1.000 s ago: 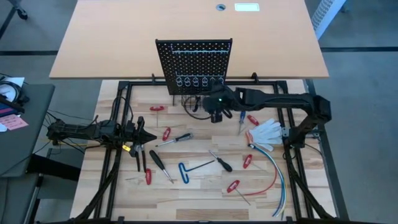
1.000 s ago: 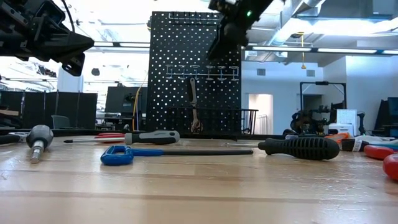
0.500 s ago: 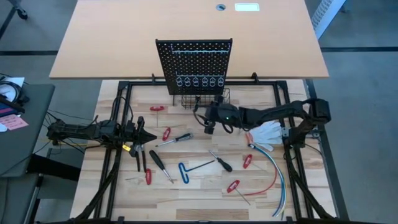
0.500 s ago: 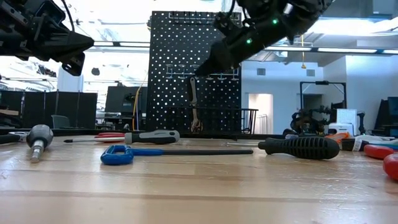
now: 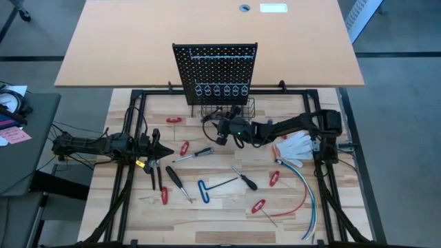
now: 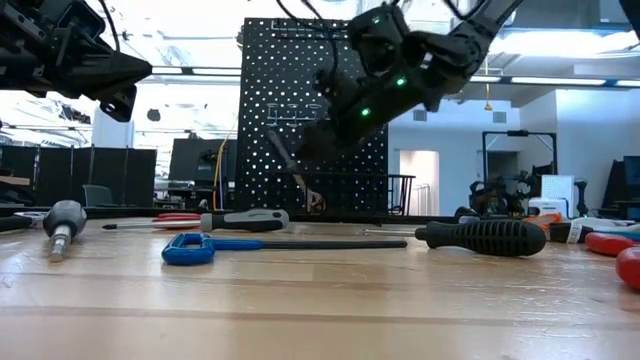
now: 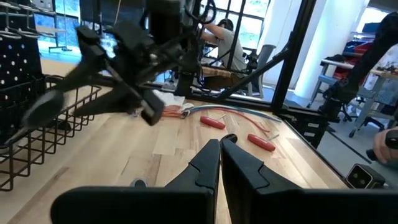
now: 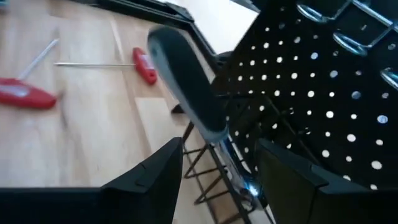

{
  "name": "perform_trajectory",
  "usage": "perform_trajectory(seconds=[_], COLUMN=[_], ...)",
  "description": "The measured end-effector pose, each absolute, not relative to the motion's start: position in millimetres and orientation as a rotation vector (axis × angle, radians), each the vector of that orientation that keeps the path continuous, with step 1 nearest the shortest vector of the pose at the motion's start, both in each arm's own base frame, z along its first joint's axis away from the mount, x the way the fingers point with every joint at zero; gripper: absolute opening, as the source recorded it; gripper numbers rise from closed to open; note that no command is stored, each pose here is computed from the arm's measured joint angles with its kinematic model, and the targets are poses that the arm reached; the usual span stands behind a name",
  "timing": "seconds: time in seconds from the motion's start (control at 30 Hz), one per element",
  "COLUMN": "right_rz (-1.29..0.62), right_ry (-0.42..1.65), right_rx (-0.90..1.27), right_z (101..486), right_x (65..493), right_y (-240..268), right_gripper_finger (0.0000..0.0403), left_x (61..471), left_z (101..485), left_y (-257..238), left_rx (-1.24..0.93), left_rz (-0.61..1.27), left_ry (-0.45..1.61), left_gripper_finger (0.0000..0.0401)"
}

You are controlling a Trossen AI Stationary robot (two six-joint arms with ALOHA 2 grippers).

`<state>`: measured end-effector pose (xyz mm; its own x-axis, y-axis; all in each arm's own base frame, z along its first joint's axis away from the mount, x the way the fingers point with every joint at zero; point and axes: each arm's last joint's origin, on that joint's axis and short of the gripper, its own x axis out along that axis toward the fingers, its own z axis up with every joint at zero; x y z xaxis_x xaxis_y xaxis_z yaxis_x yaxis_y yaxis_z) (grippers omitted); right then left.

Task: Hang tools onto peg board
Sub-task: Put the ratchet wrench into the wire basket on the pegboard

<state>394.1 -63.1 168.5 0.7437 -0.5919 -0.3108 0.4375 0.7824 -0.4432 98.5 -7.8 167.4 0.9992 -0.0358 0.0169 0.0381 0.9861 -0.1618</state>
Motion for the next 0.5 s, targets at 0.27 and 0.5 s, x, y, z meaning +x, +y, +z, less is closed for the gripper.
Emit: perform_trajectory(seconds=[0.27, 0.5], right_rz=[-0.484, -0.380], right_ry=[0.467, 0.408], right_rx=[-0.442, -0.432], right_z=[170, 181], right_x=[407, 415], right_y=[-68, -73], right_gripper_finger=[0.0207, 0.0207], left_x=[99, 98], left_z=[167, 168], left_y=[-8, -8], left_rx=[-0.165, -0.164], left_rz=[-0.038, -0.035], left_ry=[-0.014, -0.016], left_gripper_finger=[0.0012, 0.0012])
